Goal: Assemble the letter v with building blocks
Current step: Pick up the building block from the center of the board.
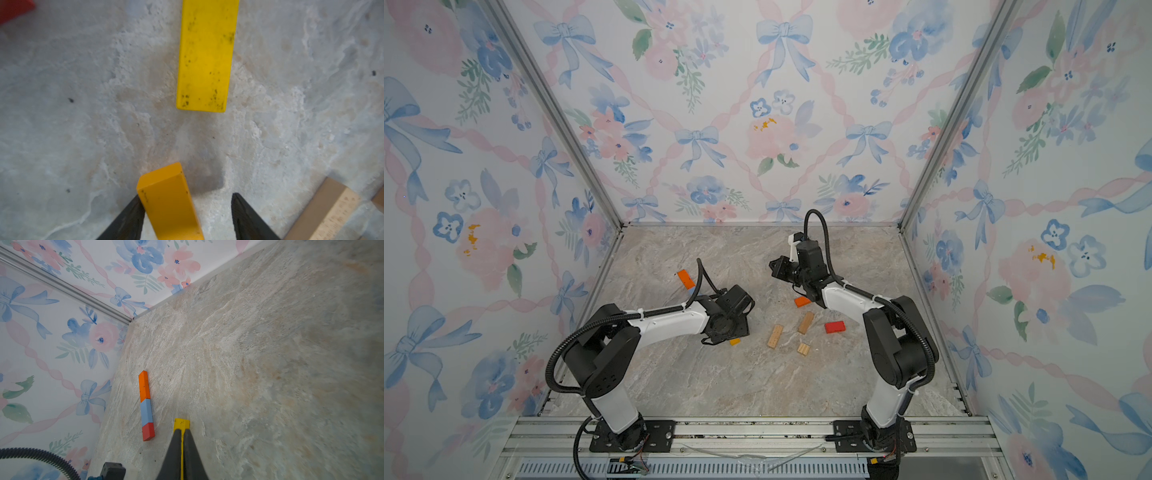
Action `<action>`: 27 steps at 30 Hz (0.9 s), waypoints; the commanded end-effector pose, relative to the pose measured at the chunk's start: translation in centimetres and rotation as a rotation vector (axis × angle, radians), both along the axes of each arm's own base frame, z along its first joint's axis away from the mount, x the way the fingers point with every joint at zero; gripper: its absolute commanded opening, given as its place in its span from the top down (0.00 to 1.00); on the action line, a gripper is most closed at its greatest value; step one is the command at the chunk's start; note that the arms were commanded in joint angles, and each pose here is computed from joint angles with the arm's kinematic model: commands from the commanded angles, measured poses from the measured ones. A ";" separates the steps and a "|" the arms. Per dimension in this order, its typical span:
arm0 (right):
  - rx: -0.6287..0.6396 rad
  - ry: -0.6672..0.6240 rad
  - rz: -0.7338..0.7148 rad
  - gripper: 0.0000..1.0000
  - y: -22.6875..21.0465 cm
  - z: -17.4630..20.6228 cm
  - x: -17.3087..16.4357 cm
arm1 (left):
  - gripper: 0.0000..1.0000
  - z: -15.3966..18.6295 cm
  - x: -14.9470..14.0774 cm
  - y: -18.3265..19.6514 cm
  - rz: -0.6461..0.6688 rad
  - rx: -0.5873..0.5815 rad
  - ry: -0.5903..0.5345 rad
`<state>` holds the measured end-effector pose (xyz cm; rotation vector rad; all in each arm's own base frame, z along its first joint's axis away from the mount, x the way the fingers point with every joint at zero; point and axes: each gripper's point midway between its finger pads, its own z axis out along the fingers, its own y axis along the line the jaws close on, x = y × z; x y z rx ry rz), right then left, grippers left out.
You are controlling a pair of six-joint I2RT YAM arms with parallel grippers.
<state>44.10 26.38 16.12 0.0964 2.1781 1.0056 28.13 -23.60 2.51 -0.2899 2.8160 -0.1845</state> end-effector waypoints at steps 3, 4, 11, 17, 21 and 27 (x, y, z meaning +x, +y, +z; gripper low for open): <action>0.036 -0.026 0.005 0.92 -0.1 1.1 0.1 | 0.42 -1.7 -1.9 2.4 -0.038 0.139 0.082; 0.040 -0.025 0.007 0.92 0.0 1.1 0.1 | 0.43 -1.7 -2.0 2.7 -0.040 0.155 0.082; 0.048 -0.019 0.014 0.92 0.2 0.9 0.3 | 0.53 -1.9 -2.2 3.9 -0.080 0.231 0.090; 0.052 -0.015 0.016 0.92 0.3 0.8 0.3 | 0.62 -1.8 -2.0 3.8 -0.114 0.240 0.082; 0.056 -0.013 0.018 0.92 0.4 0.7 0.4 | 0.65 -1.4 -1.7 3.6 -0.135 0.243 0.067; 0.062 -0.008 0.020 0.92 0.5 0.6 0.4 | 0.77 -0.5 -1.3 3.5 -0.143 0.236 0.039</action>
